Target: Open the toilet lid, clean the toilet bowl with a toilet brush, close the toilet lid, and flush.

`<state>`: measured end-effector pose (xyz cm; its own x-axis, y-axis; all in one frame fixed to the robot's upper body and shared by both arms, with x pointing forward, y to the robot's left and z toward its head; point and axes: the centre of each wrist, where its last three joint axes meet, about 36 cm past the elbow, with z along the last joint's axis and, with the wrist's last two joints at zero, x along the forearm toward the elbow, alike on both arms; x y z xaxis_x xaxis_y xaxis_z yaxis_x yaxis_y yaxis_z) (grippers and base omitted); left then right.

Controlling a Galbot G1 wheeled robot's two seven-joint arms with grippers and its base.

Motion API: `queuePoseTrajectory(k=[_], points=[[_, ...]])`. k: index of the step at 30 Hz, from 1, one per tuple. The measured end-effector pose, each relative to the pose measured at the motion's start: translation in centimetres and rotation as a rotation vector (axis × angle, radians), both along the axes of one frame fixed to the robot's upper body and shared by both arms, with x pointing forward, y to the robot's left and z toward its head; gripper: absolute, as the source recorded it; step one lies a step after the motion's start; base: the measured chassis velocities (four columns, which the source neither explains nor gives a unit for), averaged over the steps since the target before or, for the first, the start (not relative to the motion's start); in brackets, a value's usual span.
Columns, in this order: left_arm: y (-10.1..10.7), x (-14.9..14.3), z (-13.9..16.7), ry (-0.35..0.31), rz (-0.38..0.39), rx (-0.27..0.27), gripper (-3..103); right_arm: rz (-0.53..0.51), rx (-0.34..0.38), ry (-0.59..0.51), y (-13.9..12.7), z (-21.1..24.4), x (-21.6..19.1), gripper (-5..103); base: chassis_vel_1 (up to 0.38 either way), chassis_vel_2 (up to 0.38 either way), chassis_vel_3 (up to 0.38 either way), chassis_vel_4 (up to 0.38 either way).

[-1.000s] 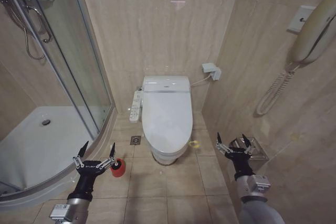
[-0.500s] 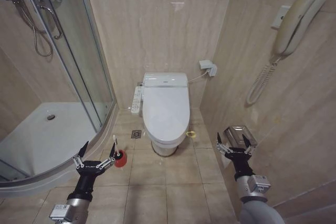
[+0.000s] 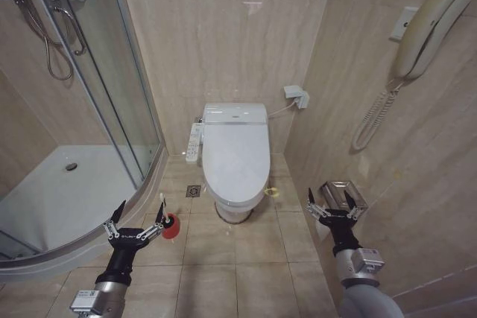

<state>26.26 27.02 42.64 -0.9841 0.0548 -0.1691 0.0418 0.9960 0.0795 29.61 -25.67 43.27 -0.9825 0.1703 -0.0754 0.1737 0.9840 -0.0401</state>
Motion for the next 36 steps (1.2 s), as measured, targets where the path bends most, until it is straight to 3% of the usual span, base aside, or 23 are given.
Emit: queuePoseTrajectory(k=[36], points=[[0.0,0.0,0.0,0.0,0.0,0.0,100,0.0,0.0,0.0,0.0,0.0,0.0,100,0.002,-0.003,-0.002,0.002]])
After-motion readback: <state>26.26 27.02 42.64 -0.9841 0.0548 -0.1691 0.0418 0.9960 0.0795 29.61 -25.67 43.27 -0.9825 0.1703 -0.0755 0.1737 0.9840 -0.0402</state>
